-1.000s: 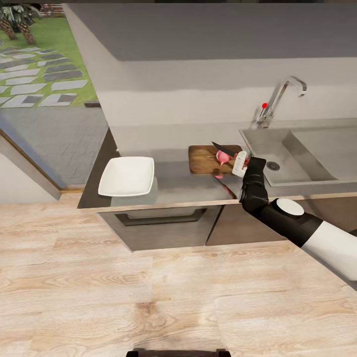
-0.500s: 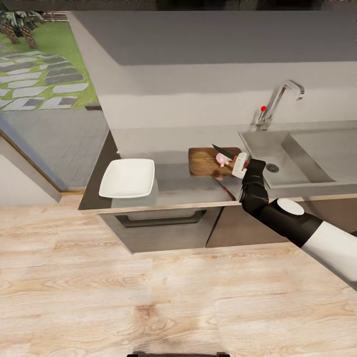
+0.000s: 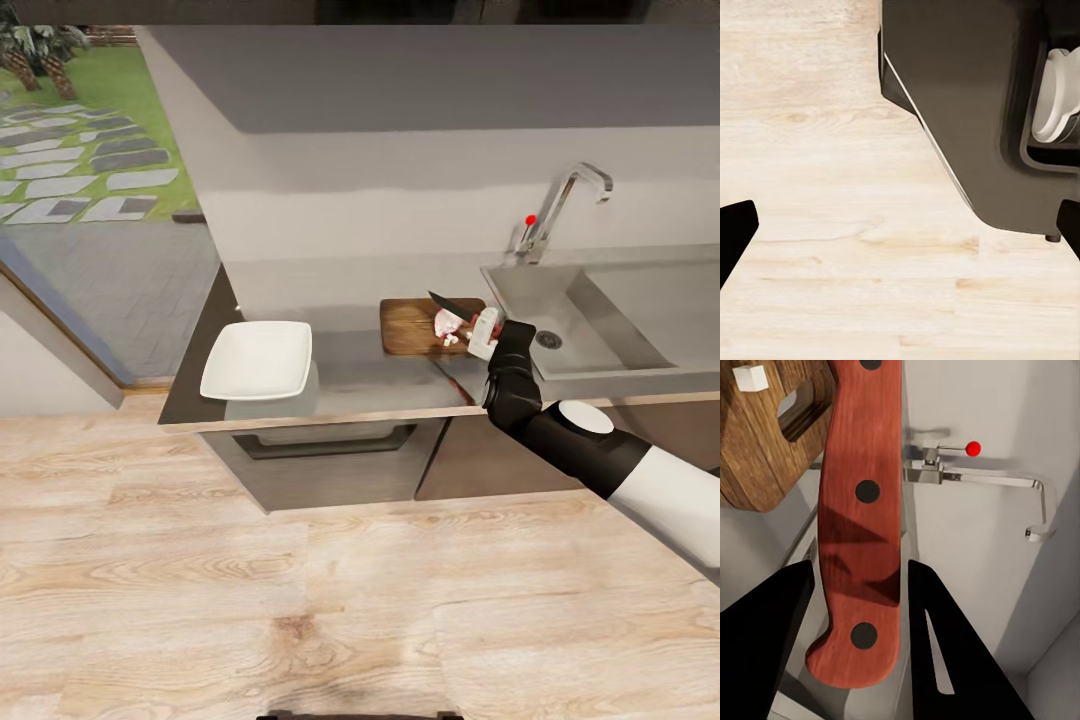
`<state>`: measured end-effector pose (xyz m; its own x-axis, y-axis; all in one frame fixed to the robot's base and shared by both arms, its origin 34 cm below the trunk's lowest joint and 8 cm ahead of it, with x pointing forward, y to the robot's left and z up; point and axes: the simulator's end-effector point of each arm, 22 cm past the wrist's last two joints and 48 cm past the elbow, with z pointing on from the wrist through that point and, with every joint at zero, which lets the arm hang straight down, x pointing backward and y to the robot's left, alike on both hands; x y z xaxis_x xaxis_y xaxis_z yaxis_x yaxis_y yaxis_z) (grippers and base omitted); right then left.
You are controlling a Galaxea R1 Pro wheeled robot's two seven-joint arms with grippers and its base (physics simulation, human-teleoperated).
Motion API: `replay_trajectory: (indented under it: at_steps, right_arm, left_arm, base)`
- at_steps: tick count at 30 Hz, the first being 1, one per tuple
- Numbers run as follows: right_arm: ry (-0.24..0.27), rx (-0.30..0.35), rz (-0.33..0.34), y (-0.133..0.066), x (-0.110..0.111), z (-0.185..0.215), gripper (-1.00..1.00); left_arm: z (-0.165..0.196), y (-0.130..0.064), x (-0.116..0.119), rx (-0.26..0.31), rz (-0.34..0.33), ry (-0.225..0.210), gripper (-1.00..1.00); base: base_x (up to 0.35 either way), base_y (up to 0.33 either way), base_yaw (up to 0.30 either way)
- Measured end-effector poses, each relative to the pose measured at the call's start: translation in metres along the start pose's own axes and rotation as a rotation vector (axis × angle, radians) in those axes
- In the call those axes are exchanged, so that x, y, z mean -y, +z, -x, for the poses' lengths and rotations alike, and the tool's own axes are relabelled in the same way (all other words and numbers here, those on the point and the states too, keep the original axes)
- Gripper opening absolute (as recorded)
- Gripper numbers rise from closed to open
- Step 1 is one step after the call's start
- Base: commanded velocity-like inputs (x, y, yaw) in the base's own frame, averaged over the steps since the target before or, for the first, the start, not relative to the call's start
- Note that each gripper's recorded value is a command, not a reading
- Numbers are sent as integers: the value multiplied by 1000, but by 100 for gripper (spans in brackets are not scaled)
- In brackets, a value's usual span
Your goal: In the kitchen, take the Vidalia onion out of the sink, dice it on the chopping board with the paring knife, put the diced onion into the bowl on the countertop, then place both the paring knife and the chopping board into the sink.
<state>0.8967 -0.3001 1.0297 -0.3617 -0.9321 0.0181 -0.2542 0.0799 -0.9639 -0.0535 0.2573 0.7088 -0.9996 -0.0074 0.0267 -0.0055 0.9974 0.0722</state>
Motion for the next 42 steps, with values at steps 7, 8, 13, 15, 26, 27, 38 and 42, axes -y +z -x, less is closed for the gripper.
replay_trajectory:
  at_steps: [7, 8, 13, 15, 26, 27, 38, 42]
  right_arm:
    - [0, 0, 0, 0, 0, 0, -100]
    - [0, 0, 0, 0, 0, 0, -100]
    - [0, 0, 1, 0, -1, 0, -100]
    - [0, 0, 0, 0, 0, 0, -100]
    - [1, 1, 0, 0, 0, 1, -100]
    - [1, 1, 0, 0, 0, 1, -100]
    - [1, 2, 0, 0, 0, 1, -100]
    - [1, 2, 1, 0, 0, 1, -100]
  left_arm:
    - [0, 0, 0, 0, 0, 0, 100]
    - [0, 0, 0, 0, 0, 0, 100]
    - [0, 0, 0, 0, 0, 0, 100]
    - [0, 0, -1, 0, 1, 1, 100]
    - [0, 0, 0, 0, 0, 0, 100]
    - [0, 0, 0, 0, 0, 0, 100]
    - [0, 0, 0, 0, 0, 0, 100]
    - [0, 0, 0, 0, 0, 0, 100]
  base:
    - [0, 0, 0]
    - [0, 0, 0]
    - [0, 0, 0]
    - [0, 0, 0]
    - [0, 0, 0]
    - [0, 0, 0]
    - [0, 0, 0]
    - [0, 0, 0]
